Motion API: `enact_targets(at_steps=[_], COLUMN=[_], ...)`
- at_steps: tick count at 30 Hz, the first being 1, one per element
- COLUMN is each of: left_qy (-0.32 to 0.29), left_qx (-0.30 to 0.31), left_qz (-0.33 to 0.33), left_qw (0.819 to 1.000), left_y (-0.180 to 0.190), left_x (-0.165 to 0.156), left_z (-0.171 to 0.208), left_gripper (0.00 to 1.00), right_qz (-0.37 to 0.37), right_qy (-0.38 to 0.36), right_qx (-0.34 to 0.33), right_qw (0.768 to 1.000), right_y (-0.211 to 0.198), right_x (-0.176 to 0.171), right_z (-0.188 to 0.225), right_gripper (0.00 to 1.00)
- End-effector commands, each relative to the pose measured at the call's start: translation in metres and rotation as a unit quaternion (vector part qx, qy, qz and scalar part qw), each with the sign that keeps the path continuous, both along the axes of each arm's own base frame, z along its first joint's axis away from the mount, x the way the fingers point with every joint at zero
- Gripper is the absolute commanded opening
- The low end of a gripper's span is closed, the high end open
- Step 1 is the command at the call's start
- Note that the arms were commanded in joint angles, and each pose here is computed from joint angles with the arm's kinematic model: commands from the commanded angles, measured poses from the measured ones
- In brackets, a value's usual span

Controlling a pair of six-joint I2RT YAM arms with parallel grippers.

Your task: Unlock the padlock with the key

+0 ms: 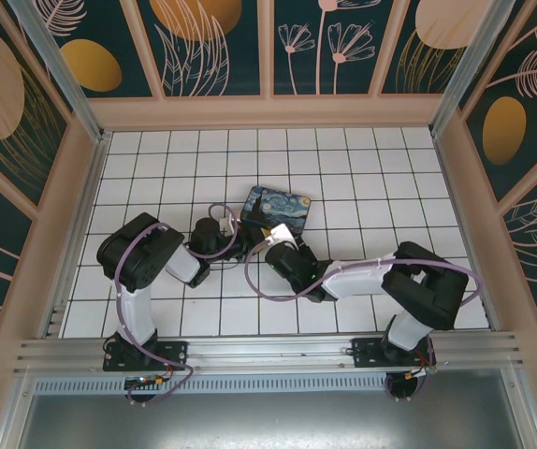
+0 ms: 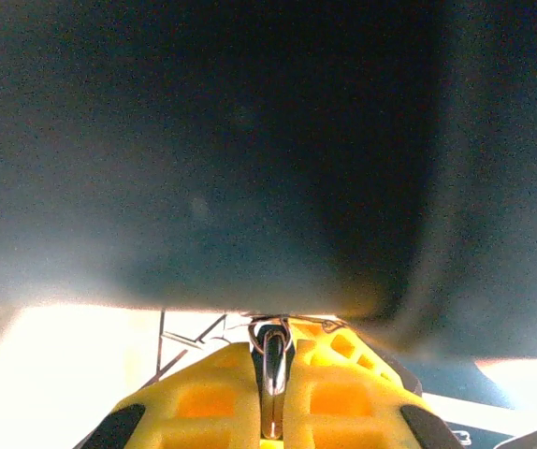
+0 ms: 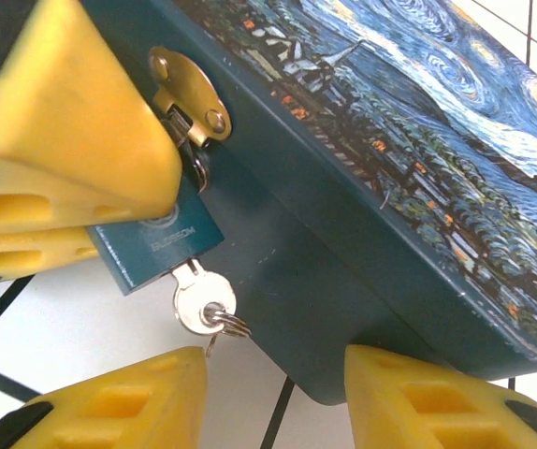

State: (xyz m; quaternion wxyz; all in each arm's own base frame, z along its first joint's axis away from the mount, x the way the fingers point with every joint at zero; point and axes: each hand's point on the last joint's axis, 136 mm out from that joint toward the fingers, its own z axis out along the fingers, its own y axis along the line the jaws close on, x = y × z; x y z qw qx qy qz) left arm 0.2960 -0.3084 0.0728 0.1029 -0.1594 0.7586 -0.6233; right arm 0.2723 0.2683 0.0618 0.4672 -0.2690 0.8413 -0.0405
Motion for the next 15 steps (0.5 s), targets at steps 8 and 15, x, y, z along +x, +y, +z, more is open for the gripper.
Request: enact_targets(at_steps=[8, 15], left_qy=[-0.033, -0.029], left_qx=[-0.016, -0.013], left_qz=[-0.028, -0.031], left_qw=[0.999, 0.999], left_y=[-0.005, -0.004], left_x=[-0.007, -0.01], left_z=[0.018, 0.014], left_gripper=[0.0, 0.0], right_qz=[-0.011, 0.022], right_qy=[-0.02, 0.01], right_qx=[0.025, 0.11], right_qw=[0.999, 0.994], right_y=[0.012, 0.044], right_x=[0.028, 0.032], right_z=[0.02, 0.032], right_gripper=[0.3, 0.01])
